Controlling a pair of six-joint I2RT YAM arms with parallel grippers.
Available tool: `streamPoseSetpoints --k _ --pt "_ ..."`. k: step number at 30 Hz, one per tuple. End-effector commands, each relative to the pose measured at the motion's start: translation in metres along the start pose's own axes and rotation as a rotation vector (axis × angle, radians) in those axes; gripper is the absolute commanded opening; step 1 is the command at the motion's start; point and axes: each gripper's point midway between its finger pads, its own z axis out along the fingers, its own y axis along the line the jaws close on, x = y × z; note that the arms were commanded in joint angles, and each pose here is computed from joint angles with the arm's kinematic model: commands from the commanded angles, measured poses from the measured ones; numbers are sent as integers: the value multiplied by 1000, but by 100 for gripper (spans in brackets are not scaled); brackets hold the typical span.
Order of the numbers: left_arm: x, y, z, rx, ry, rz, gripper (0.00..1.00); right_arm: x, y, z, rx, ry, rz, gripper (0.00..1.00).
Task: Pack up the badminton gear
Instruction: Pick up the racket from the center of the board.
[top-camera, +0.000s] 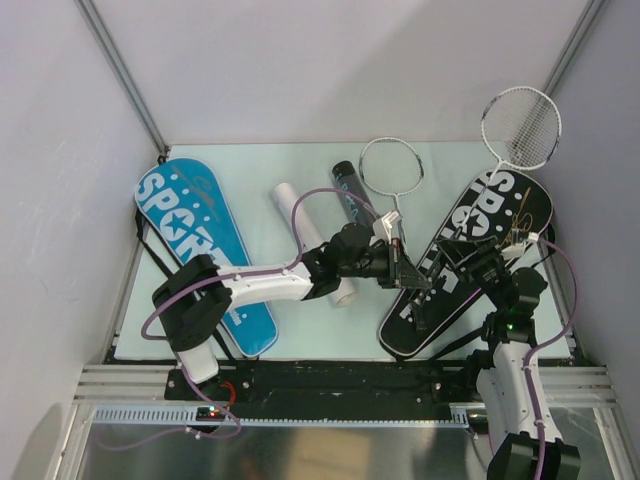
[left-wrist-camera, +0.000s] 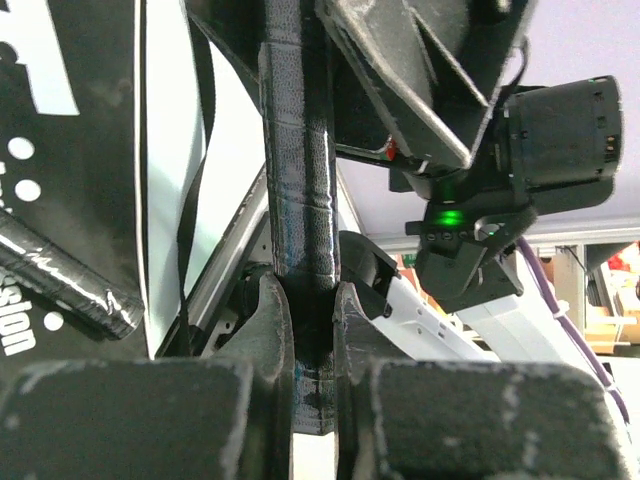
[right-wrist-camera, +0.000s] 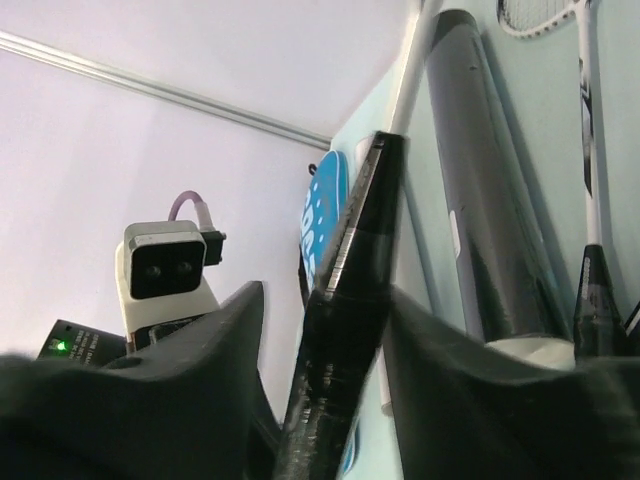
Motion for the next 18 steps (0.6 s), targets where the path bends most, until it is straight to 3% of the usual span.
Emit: streamPoseSetpoints --k 1,3,5,8,10,18 --pt "-21 -52 -16 165 -77 57 0 -14 35 -3 -135 -64 -49 40" --pt "-19 -49 -16 163 -74 59 0 -18 37 -4 -140 -90 -50 14" --pt "-16 -43 -18 153 -73 81 9 -25 41 -4 -138 -124 -65 3" --pt "-9 -28 -25 120 -79 144 40 -34 47 -3 -72 -130 -97 0" --pt "-2 -10 -30 70 -84 195 52 -38 51 -2 -25 -115 -118 0" --pt "37 54 -25 -184 -32 473 58 -38 62 -3 89 -26 -95 0"
